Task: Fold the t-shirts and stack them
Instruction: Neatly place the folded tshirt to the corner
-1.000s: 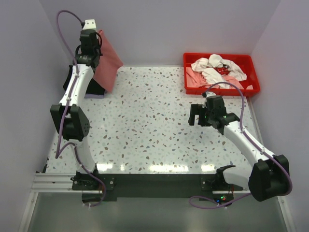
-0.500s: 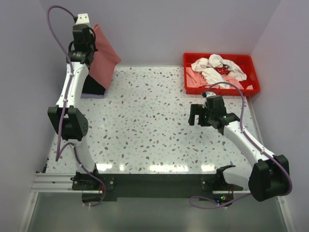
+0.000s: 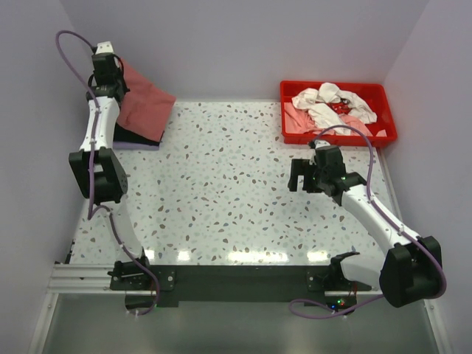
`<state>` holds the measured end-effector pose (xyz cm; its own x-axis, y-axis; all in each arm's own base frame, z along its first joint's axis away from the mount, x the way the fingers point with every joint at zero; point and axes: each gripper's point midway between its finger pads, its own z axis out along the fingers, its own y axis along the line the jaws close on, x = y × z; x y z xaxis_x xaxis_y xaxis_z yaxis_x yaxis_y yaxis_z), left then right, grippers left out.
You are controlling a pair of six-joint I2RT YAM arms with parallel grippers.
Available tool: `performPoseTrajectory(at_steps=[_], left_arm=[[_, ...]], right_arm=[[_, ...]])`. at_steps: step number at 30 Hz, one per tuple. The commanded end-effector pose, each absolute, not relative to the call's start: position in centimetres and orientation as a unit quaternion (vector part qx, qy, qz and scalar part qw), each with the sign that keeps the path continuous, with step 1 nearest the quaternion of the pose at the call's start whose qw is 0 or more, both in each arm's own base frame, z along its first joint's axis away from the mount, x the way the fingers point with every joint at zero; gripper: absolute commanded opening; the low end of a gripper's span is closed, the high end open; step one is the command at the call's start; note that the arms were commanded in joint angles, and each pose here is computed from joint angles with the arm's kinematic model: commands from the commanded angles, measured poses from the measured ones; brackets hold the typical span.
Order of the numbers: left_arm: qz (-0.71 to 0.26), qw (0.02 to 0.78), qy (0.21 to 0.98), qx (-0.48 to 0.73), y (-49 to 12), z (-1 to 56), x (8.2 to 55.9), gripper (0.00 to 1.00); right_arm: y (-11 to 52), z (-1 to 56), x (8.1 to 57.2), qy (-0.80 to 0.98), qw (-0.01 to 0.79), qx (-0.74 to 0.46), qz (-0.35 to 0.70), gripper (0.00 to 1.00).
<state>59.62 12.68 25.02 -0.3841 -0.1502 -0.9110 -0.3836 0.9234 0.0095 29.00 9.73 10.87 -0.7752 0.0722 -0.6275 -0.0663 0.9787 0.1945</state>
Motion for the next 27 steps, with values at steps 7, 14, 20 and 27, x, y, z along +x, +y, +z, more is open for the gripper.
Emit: performPoseTrajectory(at_steps=[7, 14, 20, 27], left_arm=[[0.103, 0.538, 0.814, -0.19, 18.0, 21.6, 61.3, 0.0], [0.116, 0.522, 0.818, -0.211, 20.2, 18.8, 61.2, 0.0], [0.135, 0.513, 0.819, -0.22, 22.1, 17.6, 60.7, 0.33], [0.158, 0.524, 0.801, -0.243, 22.9, 20.5, 59.7, 1.0]], right_arm=[[8.9, 11.7, 30.0, 0.933, 0.35, 0.006, 0.081, 0.99], [8.6, 11.7, 30.1, 0.934, 0.349, 0.009, 0.073, 0.99], [8.4, 11.6, 30.0, 0.937, 0.343, 0.01, 0.065, 0.99], [8.1, 11.6, 29.8, 0.937, 0.344, 0.012, 0.06, 0.99]])
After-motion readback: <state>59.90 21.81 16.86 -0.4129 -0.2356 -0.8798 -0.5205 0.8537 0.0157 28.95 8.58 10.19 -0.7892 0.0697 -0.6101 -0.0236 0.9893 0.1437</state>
